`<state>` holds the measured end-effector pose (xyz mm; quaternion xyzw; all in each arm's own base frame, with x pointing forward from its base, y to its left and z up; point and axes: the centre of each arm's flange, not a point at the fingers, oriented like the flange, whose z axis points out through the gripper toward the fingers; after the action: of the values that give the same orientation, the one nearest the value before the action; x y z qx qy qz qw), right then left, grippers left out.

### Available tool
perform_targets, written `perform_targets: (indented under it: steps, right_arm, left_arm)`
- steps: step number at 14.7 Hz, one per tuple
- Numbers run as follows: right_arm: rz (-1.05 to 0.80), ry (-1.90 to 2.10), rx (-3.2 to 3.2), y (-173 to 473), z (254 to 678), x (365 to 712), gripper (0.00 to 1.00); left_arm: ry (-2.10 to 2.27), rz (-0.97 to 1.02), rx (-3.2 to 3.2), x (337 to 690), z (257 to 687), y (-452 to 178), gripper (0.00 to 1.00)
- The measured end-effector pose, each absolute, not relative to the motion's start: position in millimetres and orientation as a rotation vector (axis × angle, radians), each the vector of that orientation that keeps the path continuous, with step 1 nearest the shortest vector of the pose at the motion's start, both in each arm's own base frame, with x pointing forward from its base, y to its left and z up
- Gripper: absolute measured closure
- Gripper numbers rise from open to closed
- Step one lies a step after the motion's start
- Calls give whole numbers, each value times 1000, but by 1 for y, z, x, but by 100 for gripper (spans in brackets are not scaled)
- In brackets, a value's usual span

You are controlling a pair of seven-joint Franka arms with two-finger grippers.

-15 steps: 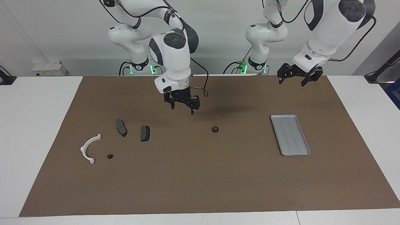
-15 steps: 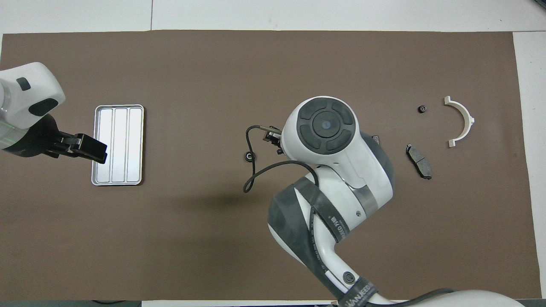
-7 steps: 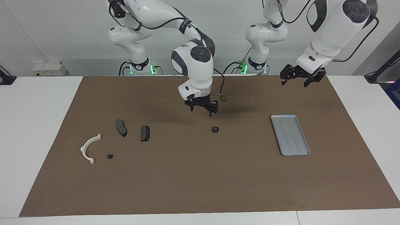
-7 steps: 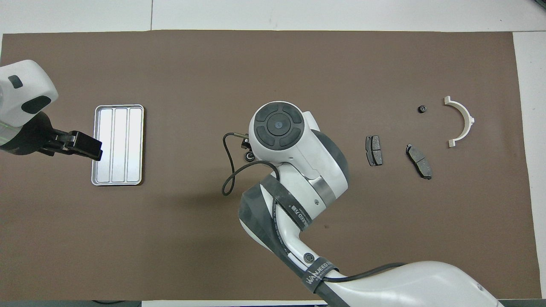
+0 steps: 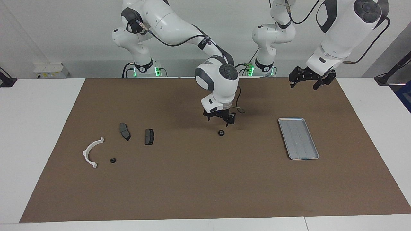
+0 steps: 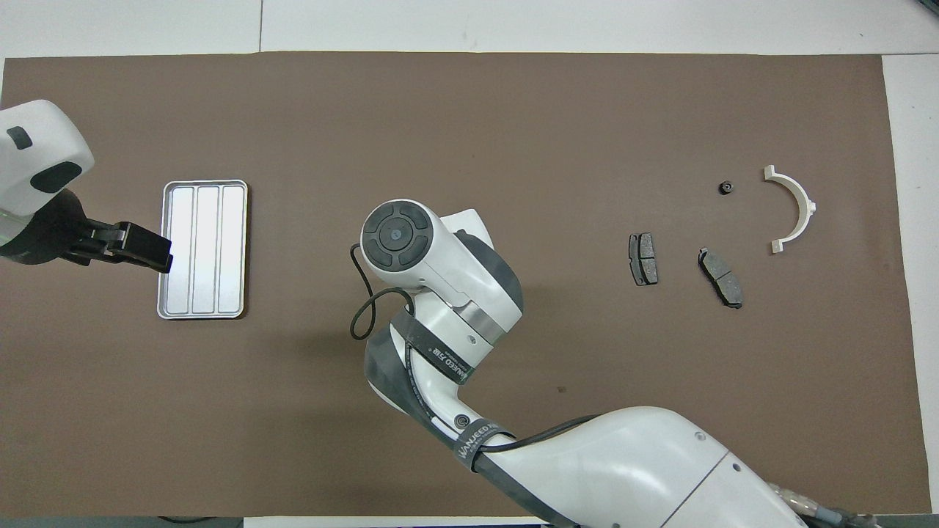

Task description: Place bearing gear from tray to pile

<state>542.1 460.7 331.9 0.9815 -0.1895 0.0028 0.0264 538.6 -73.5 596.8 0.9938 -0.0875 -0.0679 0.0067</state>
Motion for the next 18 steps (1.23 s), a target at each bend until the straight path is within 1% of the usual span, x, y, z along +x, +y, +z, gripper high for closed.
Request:
perform_targets:
  steps: [3,7,12,15,16,17,18]
  right_arm:
    - [44,-596,3046,469,322,551,0]
    - [60,-587,3056,473,309,552,0]
    - [64,-592,3065,464,273,552,0]
    - [66,-618,3061,465,275,551,0]
    - [69,-623,3062,466,277,550,7]
    - [67,-623,3060,467,279,549,9]
    - [64,-621,3059,468,280,548,10]
  left_arm:
    - [-262,-211,3110,539,597,-69,0]
    - [-256,-210,3110,540,597,-67,0]
    - [-239,-180,3112,542,598,-62,0]
    - [-223,-117,3115,548,601,-57,0]
    - [-222,-102,3115,549,602,-56,0]
    - [-223,-89,3115,550,603,-57,0]
    - [-225,-82,3115,550,603,-57,0]
